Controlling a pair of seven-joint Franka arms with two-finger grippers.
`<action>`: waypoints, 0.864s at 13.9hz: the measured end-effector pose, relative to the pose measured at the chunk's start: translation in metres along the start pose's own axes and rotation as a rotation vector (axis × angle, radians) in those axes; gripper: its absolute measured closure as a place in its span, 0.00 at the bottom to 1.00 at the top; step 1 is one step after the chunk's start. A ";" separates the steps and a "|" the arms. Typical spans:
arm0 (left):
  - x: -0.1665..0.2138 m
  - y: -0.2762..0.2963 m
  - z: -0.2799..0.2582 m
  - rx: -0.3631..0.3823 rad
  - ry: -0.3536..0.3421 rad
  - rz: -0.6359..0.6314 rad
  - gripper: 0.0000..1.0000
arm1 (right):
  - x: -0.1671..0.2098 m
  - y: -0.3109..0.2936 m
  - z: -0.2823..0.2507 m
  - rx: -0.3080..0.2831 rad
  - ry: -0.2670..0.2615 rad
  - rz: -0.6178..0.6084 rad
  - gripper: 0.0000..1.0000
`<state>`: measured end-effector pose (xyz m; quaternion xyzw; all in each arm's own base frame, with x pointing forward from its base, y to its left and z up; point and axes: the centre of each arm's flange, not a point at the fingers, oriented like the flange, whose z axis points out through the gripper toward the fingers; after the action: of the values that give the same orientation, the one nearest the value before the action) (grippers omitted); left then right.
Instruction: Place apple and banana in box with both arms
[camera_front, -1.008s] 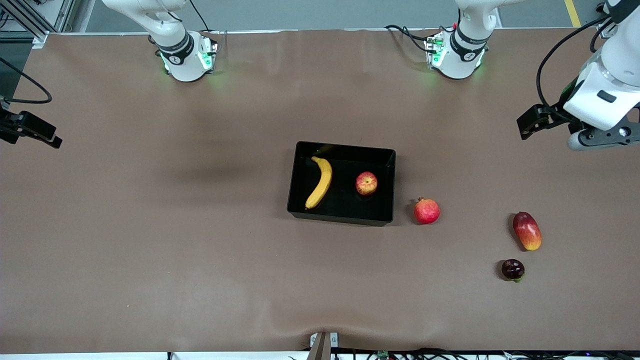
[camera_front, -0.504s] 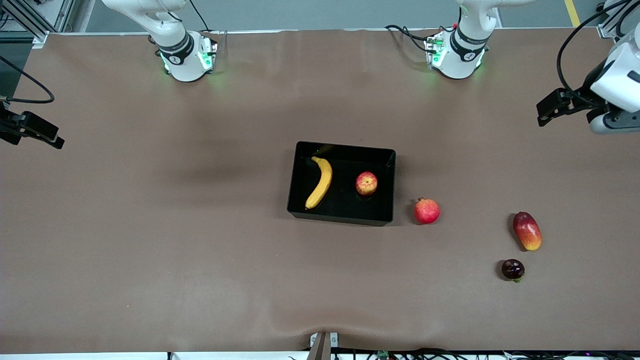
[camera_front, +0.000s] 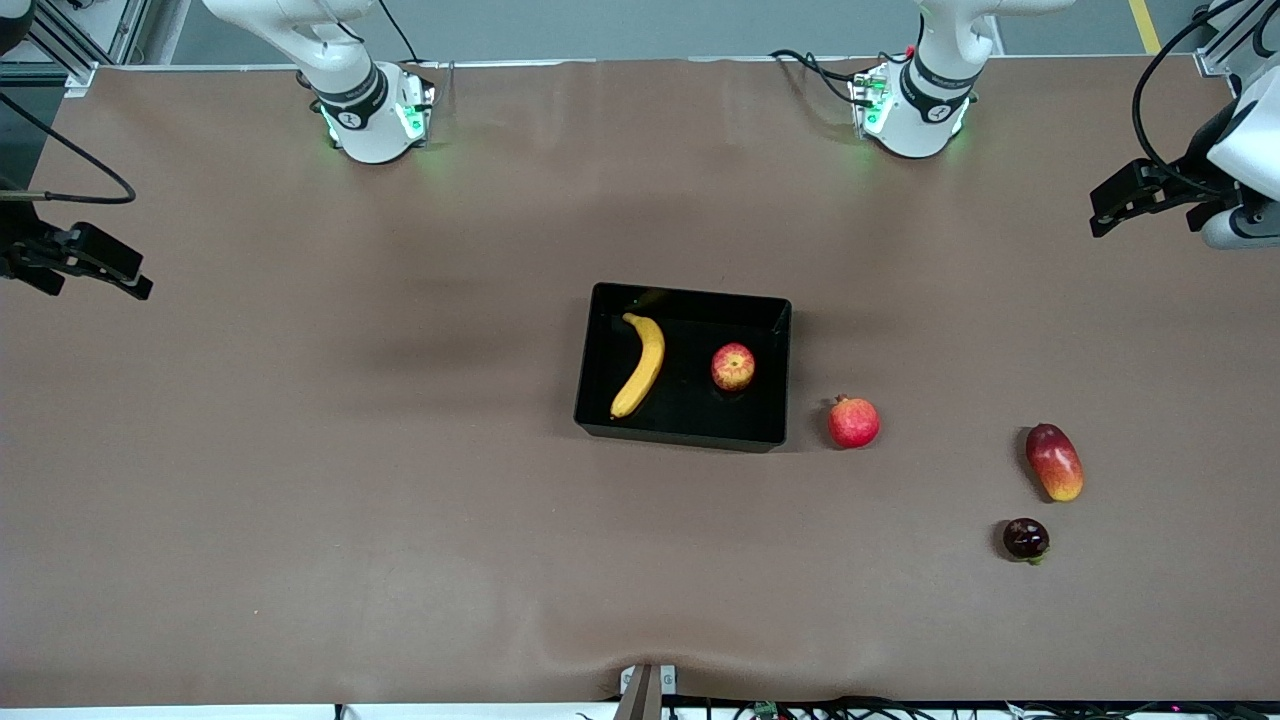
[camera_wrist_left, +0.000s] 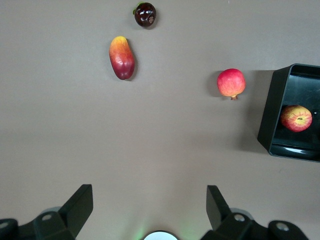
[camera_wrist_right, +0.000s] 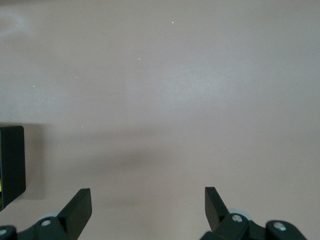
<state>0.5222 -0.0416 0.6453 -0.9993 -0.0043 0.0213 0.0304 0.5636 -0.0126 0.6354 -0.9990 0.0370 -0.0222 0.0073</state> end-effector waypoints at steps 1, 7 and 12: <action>0.000 0.002 0.000 0.000 0.000 0.003 0.00 | 0.000 0.001 0.000 0.000 0.000 0.002 0.00; 0.000 0.004 0.000 0.000 -0.001 0.008 0.00 | 0.000 0.007 0.000 -0.001 -0.001 0.014 0.00; -0.001 0.003 -0.001 0.000 0.001 0.010 0.00 | 0.001 0.020 -0.002 -0.002 0.003 0.038 0.00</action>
<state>0.5213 -0.0442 0.6458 -0.9993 0.0007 0.0208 0.0303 0.5626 -0.0328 0.6372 -0.9981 0.0559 -0.0235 0.0066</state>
